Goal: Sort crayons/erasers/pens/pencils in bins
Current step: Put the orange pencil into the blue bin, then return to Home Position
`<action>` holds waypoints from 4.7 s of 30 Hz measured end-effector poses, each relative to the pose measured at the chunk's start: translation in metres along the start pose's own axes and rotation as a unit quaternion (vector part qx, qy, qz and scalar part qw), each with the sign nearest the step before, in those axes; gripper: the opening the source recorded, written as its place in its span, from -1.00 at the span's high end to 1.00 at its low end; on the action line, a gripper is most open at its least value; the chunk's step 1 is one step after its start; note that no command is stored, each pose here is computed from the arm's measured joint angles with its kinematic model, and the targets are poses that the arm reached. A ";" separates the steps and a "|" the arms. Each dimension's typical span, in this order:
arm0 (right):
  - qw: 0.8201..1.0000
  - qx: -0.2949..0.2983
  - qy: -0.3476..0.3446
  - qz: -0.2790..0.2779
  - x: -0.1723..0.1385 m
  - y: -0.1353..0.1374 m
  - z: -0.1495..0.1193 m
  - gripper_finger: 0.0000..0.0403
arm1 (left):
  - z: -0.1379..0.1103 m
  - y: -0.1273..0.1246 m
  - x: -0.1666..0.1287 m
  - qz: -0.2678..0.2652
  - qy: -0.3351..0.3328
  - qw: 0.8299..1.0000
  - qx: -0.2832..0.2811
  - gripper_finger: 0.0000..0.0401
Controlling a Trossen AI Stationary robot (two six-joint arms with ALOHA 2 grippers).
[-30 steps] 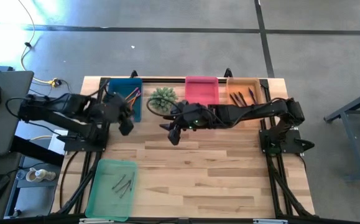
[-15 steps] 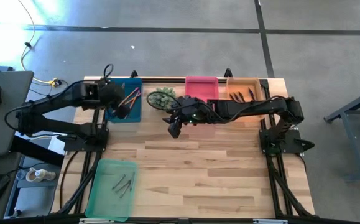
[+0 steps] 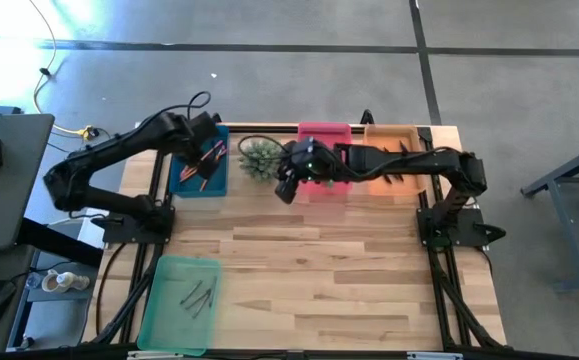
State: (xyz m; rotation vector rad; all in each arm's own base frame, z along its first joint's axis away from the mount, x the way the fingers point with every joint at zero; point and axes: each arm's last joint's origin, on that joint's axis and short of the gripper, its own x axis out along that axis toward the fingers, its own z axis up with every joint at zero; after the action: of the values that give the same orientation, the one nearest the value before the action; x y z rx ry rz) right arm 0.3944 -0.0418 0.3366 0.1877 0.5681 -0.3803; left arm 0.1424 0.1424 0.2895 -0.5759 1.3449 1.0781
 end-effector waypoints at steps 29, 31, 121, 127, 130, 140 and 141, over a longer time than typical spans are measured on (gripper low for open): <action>0.992 -0.031 0.068 -0.105 -0.037 -0.106 0.011 0.12 | 0.042 0.006 0.084 -0.005 0.186 0.983 0.000 0.48; 0.991 -0.029 0.072 -0.107 -0.037 -0.108 0.010 0.12 | 0.041 0.007 0.079 -0.028 0.180 0.983 0.005 0.46; 0.987 0.099 -0.123 0.008 -0.239 -0.083 -0.115 1.00 | -0.159 -0.062 0.072 -0.529 -0.546 0.640 0.110 1.00; 0.968 0.112 -0.217 0.057 -0.244 -0.094 -0.154 1.00 | -0.159 -0.062 0.072 -0.534 -0.538 0.644 0.102 1.00; 0.958 0.125 -0.241 0.089 -0.240 -0.097 -0.174 1.00 | -0.159 -0.062 0.073 -0.534 -0.534 0.647 0.102 1.00; 0.944 0.124 -0.254 0.168 -0.215 -0.101 -0.229 1.00 | -0.159 -0.062 0.073 -0.530 -0.538 0.647 0.107 1.00; 0.942 0.122 -0.256 0.178 -0.212 -0.100 -0.233 1.00 | -0.159 -0.062 0.073 -0.530 -0.538 0.647 0.107 1.00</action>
State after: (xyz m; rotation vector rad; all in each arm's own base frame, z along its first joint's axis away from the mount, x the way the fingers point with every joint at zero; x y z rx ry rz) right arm 0.0764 -0.0061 0.2541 0.4083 -0.0334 -0.1333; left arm 0.1104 0.0001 0.1744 -0.3085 -0.0709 0.0980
